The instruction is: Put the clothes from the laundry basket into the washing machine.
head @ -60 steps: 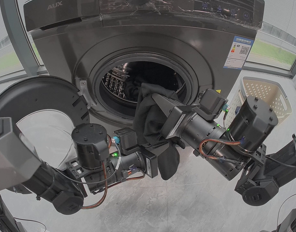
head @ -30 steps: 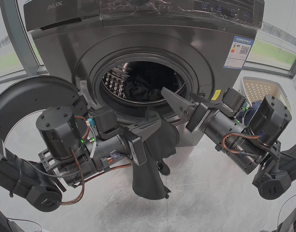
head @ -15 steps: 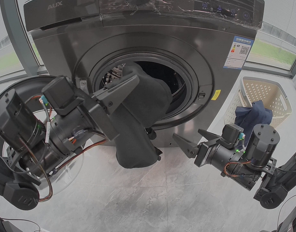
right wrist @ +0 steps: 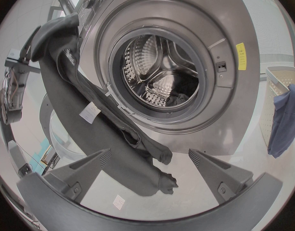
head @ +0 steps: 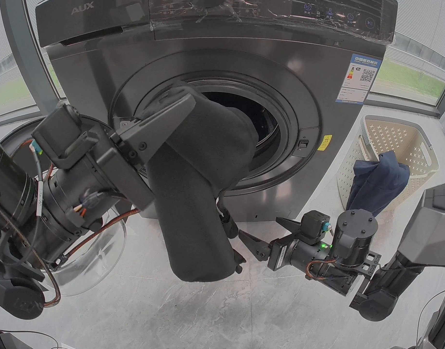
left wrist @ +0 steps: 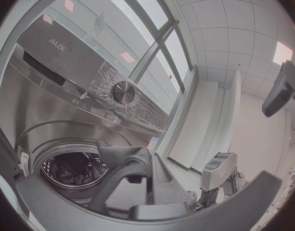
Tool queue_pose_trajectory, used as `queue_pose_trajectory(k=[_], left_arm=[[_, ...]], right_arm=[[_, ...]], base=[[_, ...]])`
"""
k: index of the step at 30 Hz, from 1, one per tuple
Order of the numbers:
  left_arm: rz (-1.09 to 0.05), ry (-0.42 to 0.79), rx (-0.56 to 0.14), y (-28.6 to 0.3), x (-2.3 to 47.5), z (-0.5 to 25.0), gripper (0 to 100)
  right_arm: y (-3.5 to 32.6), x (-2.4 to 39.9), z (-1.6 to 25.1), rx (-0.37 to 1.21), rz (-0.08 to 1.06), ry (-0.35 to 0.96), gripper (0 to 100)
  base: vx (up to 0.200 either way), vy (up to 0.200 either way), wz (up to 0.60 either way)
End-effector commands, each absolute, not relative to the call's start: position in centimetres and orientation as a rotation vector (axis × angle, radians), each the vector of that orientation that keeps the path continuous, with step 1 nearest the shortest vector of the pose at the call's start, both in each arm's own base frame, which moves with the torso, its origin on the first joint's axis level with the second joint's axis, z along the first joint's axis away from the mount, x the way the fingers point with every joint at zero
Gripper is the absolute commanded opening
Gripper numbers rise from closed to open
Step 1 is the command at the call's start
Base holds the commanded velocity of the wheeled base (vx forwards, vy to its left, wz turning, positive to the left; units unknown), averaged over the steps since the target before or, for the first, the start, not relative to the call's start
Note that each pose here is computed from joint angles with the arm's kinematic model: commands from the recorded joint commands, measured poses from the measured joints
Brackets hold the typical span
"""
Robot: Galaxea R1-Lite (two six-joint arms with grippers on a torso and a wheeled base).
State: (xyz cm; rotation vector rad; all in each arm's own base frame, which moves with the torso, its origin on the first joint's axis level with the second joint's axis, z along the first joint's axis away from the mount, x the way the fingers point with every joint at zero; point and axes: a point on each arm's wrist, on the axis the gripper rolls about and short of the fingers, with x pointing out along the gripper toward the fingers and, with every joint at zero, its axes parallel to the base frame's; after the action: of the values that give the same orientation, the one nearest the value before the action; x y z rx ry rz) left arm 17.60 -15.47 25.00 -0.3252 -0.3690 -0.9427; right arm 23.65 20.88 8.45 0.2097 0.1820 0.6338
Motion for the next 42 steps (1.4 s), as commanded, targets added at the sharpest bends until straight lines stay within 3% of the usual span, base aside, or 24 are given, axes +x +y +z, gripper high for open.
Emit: queue_pose_trajectory(k=[1,10,20,27,32,42], left_arm=[[-0.95,-0.377,-0.35,-15.0,17.2,25.4,0],[-0.957,-0.381,-0.354,-15.1,17.0,25.5,0],[-0.956,-0.371,-0.351,-15.2,17.2,25.2,0],[-0.955,-0.372,-0.353,-15.2,17.2,25.2,0],[-0.95,-0.371,-0.351,-15.1,17.3,25.2,0],[-0.953,-0.371,-0.351,-15.2,17.3,25.2,0]], right_arm=[[21.2,24.5,5.5,0.172,0.654,0.243,100],[21.6,24.6,4.1,0.143,0.664,0.266,100],[24.7,22.0,3.1,0.116,0.781,0.3,100],[26.4,22.6,2.7,0.128,0.8,0.265,100],[24.4,22.2,2.7,0.115,0.768,0.293,100],[19.2,24.8,5.9,0.142,0.627,0.22,100]], base=[[0.0,0.0,0.0],[0.0,0.0,0.0],[0.0,0.0,0.0],[0.0,0.0,0.0],[0.0,0.0,0.0],[0.0,0.0,0.0]])
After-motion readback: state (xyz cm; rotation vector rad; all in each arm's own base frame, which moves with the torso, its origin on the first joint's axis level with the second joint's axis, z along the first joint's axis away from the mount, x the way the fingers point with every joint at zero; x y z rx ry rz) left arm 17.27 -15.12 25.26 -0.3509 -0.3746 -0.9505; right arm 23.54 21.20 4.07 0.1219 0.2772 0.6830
